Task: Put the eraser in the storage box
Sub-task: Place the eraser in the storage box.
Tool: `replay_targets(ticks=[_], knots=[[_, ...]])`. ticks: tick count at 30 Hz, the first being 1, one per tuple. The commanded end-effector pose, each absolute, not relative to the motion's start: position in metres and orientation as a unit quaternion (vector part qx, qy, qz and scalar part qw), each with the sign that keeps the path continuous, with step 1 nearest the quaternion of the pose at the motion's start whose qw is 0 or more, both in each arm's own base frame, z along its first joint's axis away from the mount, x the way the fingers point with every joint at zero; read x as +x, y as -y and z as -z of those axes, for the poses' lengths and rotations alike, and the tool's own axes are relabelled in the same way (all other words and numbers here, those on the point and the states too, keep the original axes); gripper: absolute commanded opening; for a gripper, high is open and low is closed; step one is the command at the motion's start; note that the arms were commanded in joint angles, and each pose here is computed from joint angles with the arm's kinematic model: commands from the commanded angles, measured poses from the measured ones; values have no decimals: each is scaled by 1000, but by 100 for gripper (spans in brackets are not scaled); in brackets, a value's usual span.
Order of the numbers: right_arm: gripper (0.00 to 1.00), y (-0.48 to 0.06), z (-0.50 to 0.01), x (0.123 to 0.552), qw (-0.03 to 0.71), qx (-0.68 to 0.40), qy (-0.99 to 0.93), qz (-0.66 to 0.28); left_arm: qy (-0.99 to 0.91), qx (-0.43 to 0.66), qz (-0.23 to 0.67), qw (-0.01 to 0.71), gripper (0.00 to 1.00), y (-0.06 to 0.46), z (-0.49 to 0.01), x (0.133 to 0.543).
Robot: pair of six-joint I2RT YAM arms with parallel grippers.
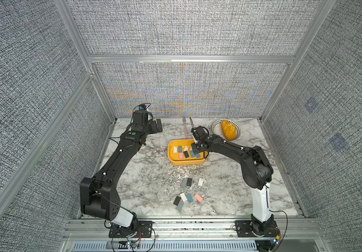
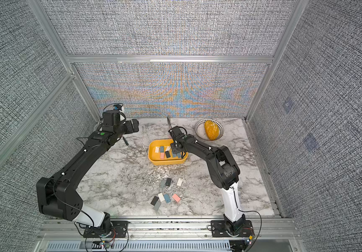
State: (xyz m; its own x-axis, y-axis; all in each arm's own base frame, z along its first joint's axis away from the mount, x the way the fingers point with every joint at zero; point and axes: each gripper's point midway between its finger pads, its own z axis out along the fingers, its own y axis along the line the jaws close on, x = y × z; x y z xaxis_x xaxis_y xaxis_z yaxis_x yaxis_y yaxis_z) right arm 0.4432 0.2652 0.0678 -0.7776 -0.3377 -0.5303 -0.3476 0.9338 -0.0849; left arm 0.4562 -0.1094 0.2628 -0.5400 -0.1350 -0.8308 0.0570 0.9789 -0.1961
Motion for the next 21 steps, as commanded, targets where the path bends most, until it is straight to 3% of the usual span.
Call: replay_targets(ticks=[1,21], knots=[[22,-263,-66,449,284,-174,-943,-4,-866,-17,102,488,100,111,-269,460],[23,-264,-48,461,277,-171,-946,5,-869,-12,101,484,100,113,-266,465]])
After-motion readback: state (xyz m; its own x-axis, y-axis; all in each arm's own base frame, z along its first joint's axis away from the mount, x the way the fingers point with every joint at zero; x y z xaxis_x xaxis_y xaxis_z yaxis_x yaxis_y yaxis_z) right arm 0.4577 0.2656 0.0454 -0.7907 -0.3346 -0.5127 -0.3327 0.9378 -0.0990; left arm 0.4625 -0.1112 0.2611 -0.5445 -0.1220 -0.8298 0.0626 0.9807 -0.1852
